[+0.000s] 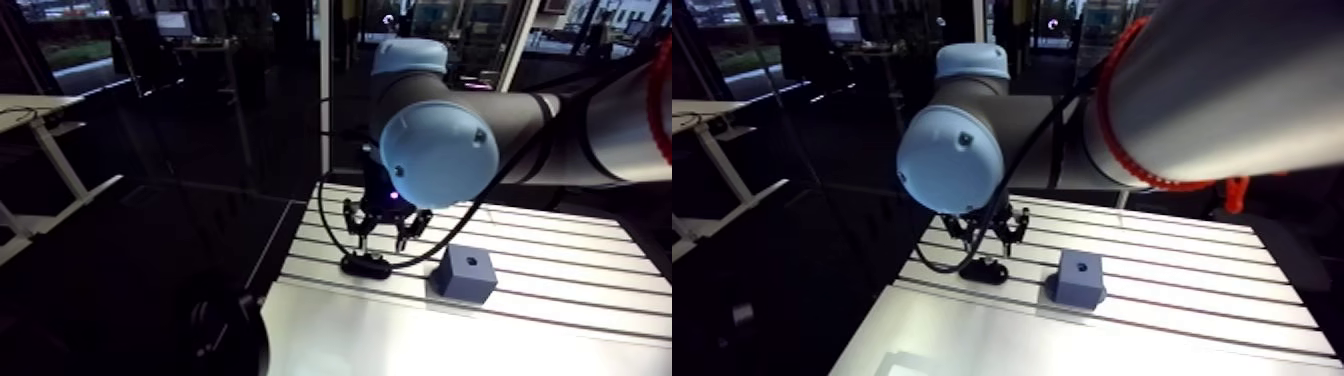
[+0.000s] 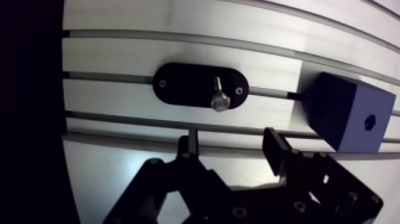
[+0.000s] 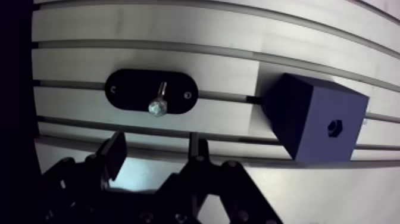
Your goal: Pick up the M10 bolt and insert it into the hex recess until seated.
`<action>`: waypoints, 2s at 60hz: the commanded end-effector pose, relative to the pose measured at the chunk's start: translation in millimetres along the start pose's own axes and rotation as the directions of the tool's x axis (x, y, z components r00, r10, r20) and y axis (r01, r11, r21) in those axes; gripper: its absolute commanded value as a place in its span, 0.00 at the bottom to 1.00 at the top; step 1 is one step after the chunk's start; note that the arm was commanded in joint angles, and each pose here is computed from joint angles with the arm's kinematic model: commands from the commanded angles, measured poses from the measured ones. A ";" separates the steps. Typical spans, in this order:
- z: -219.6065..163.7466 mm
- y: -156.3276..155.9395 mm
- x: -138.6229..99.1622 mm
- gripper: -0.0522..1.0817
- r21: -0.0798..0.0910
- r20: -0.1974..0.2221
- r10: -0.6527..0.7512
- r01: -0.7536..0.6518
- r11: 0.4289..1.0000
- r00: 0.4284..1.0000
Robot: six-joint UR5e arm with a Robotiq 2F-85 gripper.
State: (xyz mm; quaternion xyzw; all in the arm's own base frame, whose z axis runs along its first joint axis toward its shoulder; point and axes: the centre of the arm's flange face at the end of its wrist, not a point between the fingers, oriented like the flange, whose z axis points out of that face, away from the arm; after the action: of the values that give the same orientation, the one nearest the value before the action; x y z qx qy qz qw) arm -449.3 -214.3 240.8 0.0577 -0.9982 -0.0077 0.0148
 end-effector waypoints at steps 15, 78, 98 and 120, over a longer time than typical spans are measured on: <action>22.1 -2.2 7.5 0.41 -0.002 -0.002 -0.011 0.011 1.000 1.000; 35.2 -4.2 10.4 0.49 -0.002 0.002 -0.025 0.025 1.000 1.000; 34.4 -4.2 11.1 0.55 -0.002 -0.001 -0.025 0.025 1.000 1.000; 37.8 -4.4 12.6 0.62 -0.002 0.005 -0.025 0.025 1.000 1.000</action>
State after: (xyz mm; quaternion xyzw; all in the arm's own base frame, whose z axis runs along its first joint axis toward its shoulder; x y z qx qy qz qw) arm -462.1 -219.5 204.8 0.0700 -0.9974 -0.0089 0.0136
